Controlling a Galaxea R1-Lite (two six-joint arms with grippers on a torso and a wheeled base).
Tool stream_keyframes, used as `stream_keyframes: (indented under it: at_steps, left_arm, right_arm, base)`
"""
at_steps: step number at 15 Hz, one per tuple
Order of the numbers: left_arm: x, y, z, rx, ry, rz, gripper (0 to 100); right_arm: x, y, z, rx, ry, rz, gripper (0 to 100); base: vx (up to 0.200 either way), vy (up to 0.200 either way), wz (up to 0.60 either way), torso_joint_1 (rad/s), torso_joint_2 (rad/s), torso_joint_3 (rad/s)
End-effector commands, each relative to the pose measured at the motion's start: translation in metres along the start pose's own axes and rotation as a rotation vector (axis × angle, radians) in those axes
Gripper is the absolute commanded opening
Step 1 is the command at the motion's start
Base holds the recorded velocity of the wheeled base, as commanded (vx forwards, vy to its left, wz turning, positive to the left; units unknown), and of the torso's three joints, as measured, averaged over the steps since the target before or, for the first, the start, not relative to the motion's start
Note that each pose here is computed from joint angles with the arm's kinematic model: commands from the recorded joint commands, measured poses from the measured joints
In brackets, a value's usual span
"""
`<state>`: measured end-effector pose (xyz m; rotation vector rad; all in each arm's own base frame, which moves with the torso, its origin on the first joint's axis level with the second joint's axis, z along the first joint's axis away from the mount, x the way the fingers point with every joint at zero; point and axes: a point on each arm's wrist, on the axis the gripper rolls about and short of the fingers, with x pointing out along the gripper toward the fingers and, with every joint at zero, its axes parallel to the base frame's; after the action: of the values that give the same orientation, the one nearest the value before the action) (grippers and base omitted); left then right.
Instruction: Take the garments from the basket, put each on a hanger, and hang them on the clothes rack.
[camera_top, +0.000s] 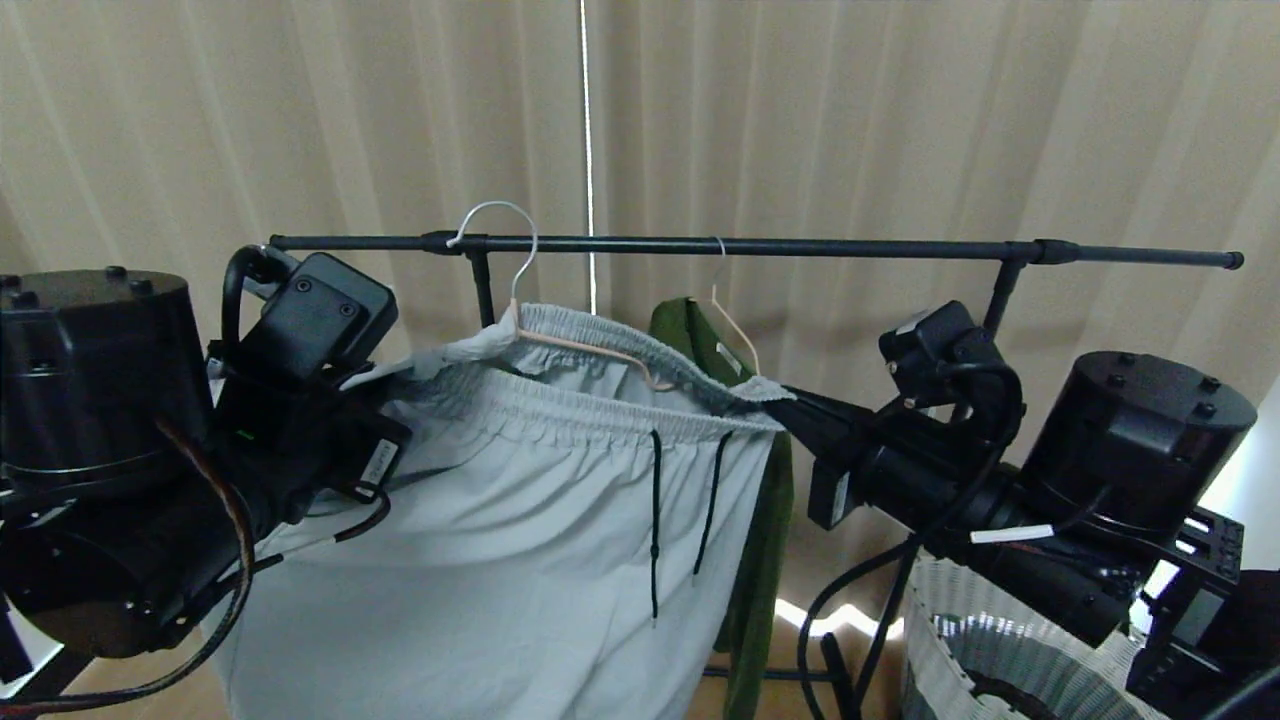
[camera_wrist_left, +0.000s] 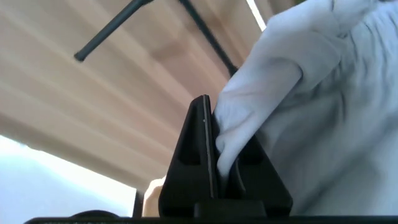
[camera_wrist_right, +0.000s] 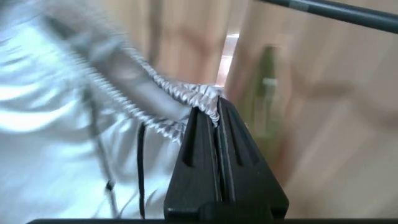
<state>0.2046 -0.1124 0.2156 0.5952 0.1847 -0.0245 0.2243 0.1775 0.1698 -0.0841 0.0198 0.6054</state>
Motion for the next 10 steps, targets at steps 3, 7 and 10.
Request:
stream_keyframes:
  at_steps: [3,7,10]
  left_arm:
    - [0.012,-0.007,0.006,-0.043,0.005,-0.006,0]
    - [0.01,-0.008,0.01,-0.064,-0.028,-0.003,0]
    - [0.007,-0.011,0.007,-0.061,-0.037,-0.016,0]
  right_arm:
    - [-0.003,0.017,-0.001,-0.043,0.009,0.062,0]
    - [-0.009,0.016,-0.007,-0.047,0.037,0.063,100]
    - [-0.015,0.016,-0.015,-0.075,0.067,0.056,100]
  base:
    - [0.0,0.0,0.0,0.0,0.0,0.0]
    - [0.0,0.0,0.0,0.0,0.0,0.0]
    - [0.0,0.0,0.0,0.0,0.0,0.0]
